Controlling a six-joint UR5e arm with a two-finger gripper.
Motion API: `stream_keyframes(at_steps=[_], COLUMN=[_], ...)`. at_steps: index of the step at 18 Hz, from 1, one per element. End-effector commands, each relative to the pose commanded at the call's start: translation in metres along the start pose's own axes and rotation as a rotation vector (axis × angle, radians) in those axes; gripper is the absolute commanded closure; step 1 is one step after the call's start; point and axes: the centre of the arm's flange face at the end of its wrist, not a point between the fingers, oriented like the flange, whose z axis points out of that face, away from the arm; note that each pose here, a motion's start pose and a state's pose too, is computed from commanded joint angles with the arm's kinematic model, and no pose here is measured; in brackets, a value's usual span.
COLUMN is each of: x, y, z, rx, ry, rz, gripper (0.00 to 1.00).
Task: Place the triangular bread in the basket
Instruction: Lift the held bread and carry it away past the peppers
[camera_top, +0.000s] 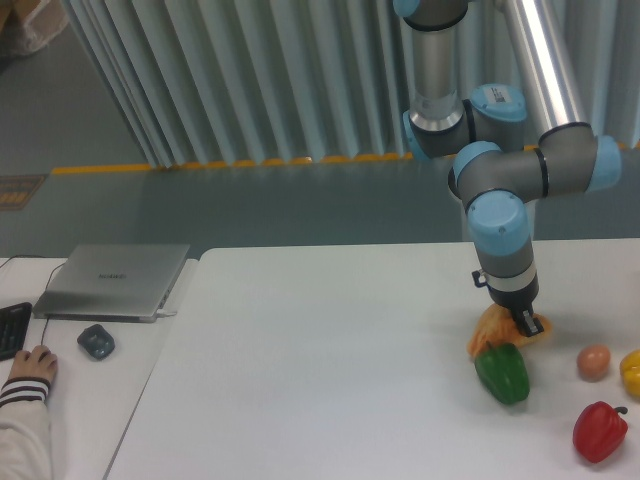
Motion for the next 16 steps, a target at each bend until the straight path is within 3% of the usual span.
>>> stream_keyframes(at_steps=[4, 8, 13, 16], x=[0.004, -0.019, -0.051, -0.059], y=[0.015, 0.061, 0.161, 0.226], z=[-0.04, -0.079, -0.095, -0.082], rx=[0.04, 0.078, 0.159, 0.159], ry=[-0.028, -0.079, -0.134, -0.133], rz=[-0.024, -0.104, -0.138, -0.098], gripper=[1.0, 1.0, 1.0, 1.0])
